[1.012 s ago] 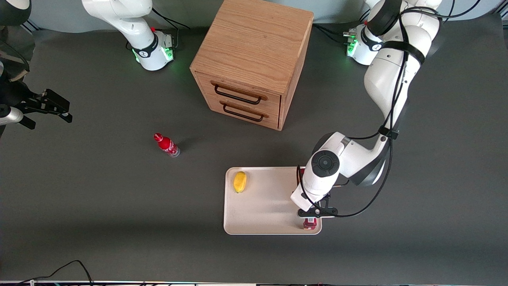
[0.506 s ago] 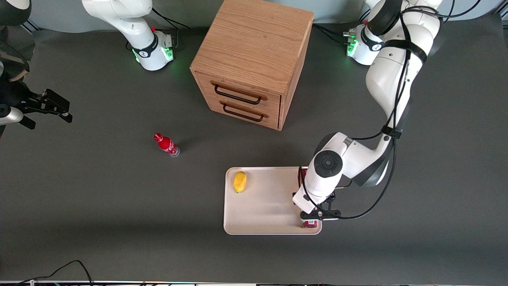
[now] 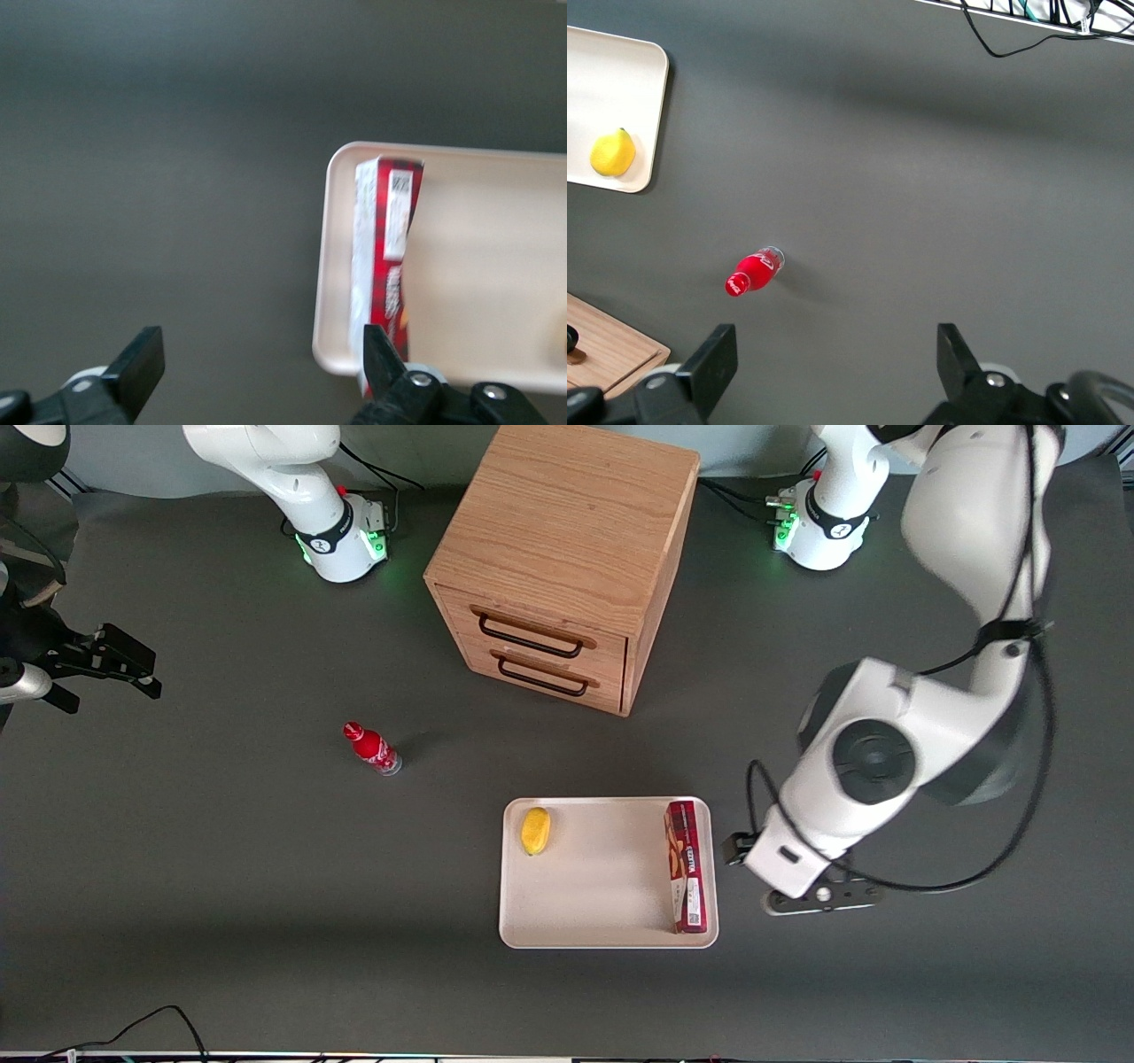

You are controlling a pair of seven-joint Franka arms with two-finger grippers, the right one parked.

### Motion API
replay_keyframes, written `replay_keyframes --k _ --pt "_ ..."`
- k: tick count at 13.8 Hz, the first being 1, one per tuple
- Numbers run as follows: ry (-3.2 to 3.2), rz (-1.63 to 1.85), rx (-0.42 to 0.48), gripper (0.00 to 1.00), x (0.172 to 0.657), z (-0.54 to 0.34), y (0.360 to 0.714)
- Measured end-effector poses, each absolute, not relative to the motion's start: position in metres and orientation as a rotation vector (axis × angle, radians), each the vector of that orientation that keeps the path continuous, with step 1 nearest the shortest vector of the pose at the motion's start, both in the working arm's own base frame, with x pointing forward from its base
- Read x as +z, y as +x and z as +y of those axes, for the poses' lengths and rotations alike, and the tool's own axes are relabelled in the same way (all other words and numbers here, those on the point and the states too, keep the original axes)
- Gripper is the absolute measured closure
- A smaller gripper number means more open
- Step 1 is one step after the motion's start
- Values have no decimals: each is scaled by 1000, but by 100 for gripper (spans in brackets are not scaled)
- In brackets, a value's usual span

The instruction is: Place red cookie box on tray

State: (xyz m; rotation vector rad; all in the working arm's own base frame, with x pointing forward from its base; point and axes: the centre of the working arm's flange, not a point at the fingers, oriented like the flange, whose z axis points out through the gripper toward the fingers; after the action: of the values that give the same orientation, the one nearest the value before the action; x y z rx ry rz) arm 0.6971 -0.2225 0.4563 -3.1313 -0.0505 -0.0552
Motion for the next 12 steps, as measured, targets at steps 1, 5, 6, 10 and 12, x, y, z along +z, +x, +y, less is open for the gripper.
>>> replay_keyframes --k 1,5,6,10,12 --pt "-3148 11 -11 0 481 -196 691" --pt "-3159 94 110 0 567 -96 655" --pt "-3151 88 130 0 584 -79 644" --pt "-3112 155 193 0 636 -34 602" --pt "-3100 202 191 0 654 -27 588"
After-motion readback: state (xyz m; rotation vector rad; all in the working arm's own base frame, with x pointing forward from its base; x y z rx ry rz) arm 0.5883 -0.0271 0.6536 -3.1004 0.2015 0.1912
